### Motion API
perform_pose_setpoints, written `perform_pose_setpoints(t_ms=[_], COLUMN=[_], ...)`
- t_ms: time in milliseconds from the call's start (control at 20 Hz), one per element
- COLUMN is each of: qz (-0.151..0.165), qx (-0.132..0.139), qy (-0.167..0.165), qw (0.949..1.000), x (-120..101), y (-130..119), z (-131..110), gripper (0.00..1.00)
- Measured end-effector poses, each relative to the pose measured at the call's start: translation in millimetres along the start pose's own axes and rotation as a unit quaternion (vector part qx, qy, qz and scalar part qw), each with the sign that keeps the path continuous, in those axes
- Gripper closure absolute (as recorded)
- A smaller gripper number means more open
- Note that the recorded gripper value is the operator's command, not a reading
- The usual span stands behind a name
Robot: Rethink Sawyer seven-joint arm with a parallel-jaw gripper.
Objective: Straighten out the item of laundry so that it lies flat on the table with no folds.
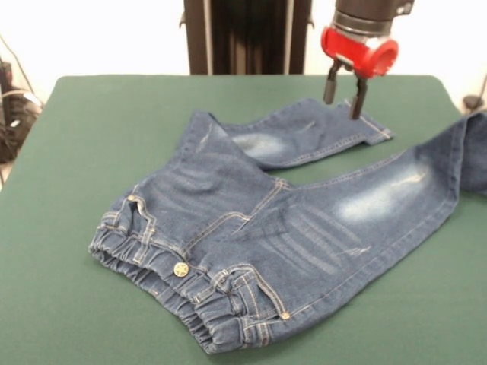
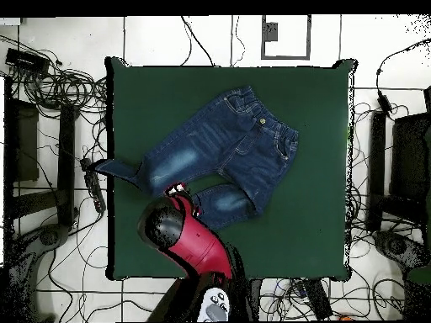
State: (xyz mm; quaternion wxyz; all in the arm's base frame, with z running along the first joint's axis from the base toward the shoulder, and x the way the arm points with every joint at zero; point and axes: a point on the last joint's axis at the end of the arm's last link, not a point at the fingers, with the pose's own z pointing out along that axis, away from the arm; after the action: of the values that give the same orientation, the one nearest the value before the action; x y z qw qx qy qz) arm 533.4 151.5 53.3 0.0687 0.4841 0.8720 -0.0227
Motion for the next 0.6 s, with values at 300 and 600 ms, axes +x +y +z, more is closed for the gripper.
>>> perform_pose_setpoints(t_ms=[300,600], qz=[0.007,0.016], qx=[0.006,0.011], qy=[-0.004,-0.029], qw=[0.9999,0.9994], x=[14,16], y=[-2,-8], z=[15,42], gripper=[0.00,0.00])
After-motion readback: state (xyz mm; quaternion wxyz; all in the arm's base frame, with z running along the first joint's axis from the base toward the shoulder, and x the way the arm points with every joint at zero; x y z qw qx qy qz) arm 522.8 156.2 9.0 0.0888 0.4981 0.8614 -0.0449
